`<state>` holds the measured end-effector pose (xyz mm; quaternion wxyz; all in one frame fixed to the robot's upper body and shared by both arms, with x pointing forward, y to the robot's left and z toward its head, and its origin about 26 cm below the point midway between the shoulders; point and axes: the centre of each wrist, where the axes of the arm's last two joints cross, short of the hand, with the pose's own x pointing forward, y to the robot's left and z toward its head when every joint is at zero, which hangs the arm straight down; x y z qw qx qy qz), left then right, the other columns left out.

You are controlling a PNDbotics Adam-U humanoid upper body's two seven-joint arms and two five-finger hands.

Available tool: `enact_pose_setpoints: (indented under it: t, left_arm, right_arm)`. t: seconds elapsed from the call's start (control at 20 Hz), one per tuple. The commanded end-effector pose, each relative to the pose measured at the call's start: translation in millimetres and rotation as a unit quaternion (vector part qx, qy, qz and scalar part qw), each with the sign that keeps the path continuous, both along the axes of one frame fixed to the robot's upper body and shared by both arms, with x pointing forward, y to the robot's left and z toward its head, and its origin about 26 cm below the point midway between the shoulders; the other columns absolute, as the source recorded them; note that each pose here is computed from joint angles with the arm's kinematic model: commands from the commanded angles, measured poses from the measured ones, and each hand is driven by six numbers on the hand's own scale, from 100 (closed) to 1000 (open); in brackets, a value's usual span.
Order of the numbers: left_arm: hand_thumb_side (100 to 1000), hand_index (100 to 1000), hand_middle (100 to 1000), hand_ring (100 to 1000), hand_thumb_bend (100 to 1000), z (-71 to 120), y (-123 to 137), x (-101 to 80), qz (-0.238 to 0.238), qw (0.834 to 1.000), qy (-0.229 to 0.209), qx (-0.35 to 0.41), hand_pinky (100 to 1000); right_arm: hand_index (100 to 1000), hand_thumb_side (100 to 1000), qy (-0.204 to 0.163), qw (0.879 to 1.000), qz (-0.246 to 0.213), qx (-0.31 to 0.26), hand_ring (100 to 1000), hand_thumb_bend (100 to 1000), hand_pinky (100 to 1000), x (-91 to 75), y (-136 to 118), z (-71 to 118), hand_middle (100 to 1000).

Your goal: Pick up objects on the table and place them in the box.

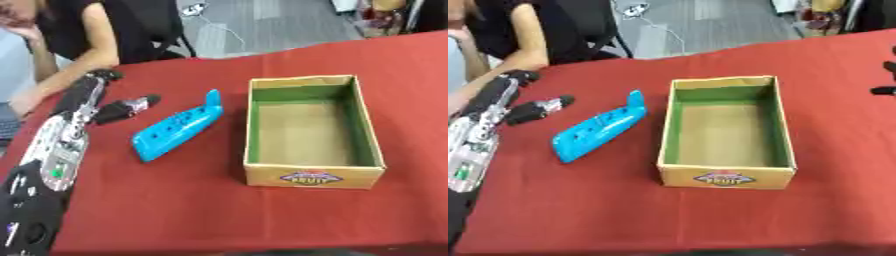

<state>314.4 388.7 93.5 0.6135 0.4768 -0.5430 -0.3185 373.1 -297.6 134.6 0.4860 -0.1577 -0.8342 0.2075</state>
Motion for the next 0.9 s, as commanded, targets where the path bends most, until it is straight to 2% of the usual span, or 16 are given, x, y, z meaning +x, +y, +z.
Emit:
enact_pose_setpoints:
  t: [0.05,0.3,0.6,0.9]
  left_arm:
    - [829,863,789,780,842,15.4,7.0,2.9,-0.006,1.0,-0.004,0.025,699]
    - [822,866,794,781,879,10.3,11.5,19.1,-0.019,0.999,0.033,0.019,701]
    - [798,868,797,781,913,-5.7,6.2,44.2,-0.04,0.996,0.079,0.008,706]
    - [784,863,794,777,940,-19.7,-0.7,59.0,-0.055,0.993,0.107,0.008,705]
  right_arm:
    - [1000,1000,-0.014,1.0,-0.001,-0.012,907,466,673,-0.7,-3.4,10.6,956]
    - [1000,1000,-0.011,1.0,0.001,-0.014,907,468,673,-0.7,-3.0,9.2,956]
    - [1000,1000,-0.011,1.0,0.005,-0.012,906,466,673,-0.3,-1.0,9.3,956]
    - [1000,1000,-0.013,1.0,0.007,-0.011,906,466,673,0.1,0.4,10.2,956]
